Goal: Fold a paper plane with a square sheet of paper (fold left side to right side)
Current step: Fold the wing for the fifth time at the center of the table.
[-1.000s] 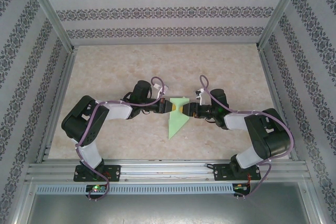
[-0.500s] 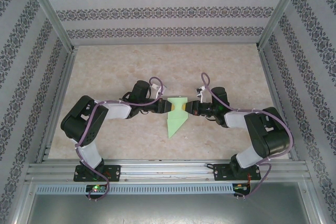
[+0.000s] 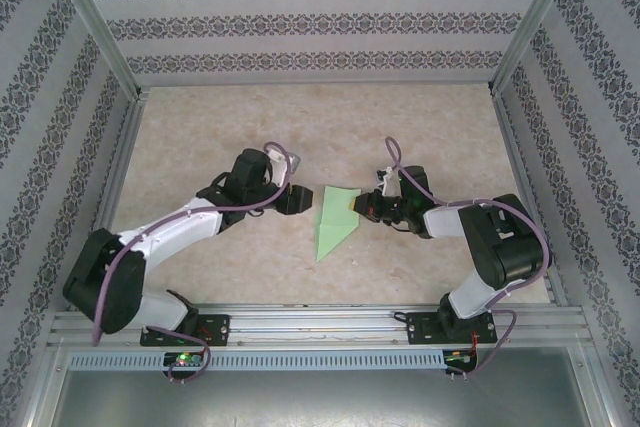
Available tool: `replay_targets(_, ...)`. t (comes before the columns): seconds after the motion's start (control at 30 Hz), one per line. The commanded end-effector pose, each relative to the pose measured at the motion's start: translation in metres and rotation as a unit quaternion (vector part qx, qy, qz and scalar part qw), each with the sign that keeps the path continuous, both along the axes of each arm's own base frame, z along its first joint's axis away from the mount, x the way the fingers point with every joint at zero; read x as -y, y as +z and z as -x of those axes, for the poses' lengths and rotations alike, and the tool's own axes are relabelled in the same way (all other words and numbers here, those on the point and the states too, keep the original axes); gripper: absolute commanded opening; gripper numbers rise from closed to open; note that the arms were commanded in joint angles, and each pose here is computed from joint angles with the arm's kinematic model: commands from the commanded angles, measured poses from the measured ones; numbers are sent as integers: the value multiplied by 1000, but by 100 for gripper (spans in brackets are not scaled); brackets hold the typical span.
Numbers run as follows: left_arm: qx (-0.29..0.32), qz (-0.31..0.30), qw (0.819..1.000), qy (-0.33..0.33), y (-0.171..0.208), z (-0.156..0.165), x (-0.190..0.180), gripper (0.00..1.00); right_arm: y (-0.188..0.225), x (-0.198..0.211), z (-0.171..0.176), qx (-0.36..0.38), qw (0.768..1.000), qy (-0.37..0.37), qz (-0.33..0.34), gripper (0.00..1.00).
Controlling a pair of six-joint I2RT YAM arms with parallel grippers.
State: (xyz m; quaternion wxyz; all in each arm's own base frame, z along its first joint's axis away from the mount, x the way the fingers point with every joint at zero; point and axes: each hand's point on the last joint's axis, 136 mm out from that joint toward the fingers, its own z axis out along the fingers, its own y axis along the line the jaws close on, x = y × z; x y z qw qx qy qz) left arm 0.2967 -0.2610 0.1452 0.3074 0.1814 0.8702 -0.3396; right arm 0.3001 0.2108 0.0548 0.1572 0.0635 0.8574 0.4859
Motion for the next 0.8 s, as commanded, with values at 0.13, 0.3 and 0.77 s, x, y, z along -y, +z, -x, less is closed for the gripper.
replay_targets(0.13, 24, -178, 981, -71, -29, 51, 13, 56, 8, 3, -8, -56, 997, -50, 7, 0)
replay_targets(0.3, 36, -231, 967, -104, -43, 64, 40, 58, 10, 2, -9, -67, 996, -55, 22, 0)
replay_targets(0.77, 68, -365, 920, -126, -88, 60, 62, 61, 11, -4, -11, -81, 994, -61, 27, 0)
